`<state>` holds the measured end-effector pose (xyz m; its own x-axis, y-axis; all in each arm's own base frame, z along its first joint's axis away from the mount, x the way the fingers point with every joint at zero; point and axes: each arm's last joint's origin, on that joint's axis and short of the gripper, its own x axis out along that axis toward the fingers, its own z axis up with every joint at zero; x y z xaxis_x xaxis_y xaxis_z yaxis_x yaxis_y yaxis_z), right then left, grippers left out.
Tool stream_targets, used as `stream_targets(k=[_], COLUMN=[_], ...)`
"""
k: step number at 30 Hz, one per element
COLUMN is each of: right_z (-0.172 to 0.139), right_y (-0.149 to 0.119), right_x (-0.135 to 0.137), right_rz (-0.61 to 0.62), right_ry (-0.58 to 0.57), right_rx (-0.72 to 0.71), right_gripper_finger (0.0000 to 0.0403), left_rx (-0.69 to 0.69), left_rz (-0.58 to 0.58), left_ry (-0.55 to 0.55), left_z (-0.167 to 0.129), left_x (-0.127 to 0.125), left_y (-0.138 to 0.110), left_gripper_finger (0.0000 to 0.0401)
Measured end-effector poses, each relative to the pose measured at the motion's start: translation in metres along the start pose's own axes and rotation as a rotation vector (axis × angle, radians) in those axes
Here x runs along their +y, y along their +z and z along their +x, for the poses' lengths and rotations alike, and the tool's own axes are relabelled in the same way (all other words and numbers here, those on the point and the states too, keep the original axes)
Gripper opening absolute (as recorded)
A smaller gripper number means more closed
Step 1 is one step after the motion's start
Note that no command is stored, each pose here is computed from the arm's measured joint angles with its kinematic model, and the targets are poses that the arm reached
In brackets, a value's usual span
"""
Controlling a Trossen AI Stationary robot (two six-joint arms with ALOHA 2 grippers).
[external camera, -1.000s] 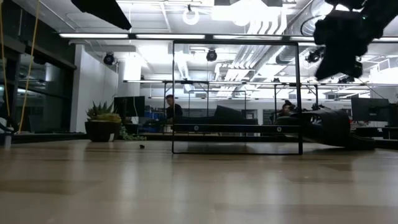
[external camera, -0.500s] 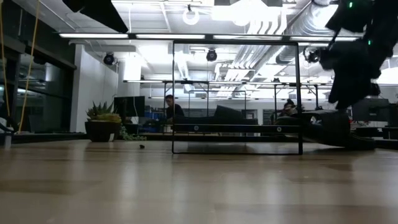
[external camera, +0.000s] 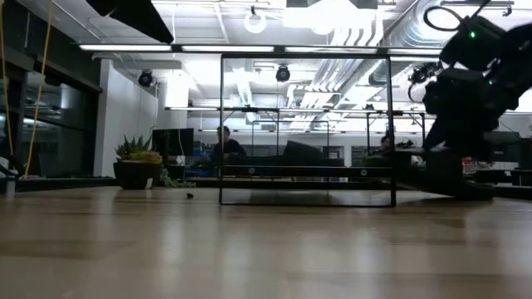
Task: Pick and place slides into the shelf
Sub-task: Put the left black slide on the shelf
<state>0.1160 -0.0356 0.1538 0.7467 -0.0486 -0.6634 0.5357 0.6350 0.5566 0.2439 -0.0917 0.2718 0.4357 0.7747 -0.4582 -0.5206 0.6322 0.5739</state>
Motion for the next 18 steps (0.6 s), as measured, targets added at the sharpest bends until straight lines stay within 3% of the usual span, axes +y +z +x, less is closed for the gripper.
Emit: stream_targets(k=[4,12,18], right_z=[0.009,0.012,0.009], right_y=[-0.009,-0.010,-0.004], right_x=[-0.009,-0.010,-0.005], right_rz=[0.030,0.034,0.037], right_ry=[0.028,0.074,0.132], right_rx=[0.003,-0.028,-0.101], right_gripper_finger=[0.0156,0.0018,0.0008], left_rx=[0.000,0.000,0.000], left_rz=[0.000,0.000,-0.001], left_ry=[0.000,0.000,0.000], left_z=[0.000,0.000,0.000], left_x=[0.000,0.000,0.000], left_y=[0.000,0.000,0.000], left_gripper_finger=[0.0184,0.0184,0.0184])
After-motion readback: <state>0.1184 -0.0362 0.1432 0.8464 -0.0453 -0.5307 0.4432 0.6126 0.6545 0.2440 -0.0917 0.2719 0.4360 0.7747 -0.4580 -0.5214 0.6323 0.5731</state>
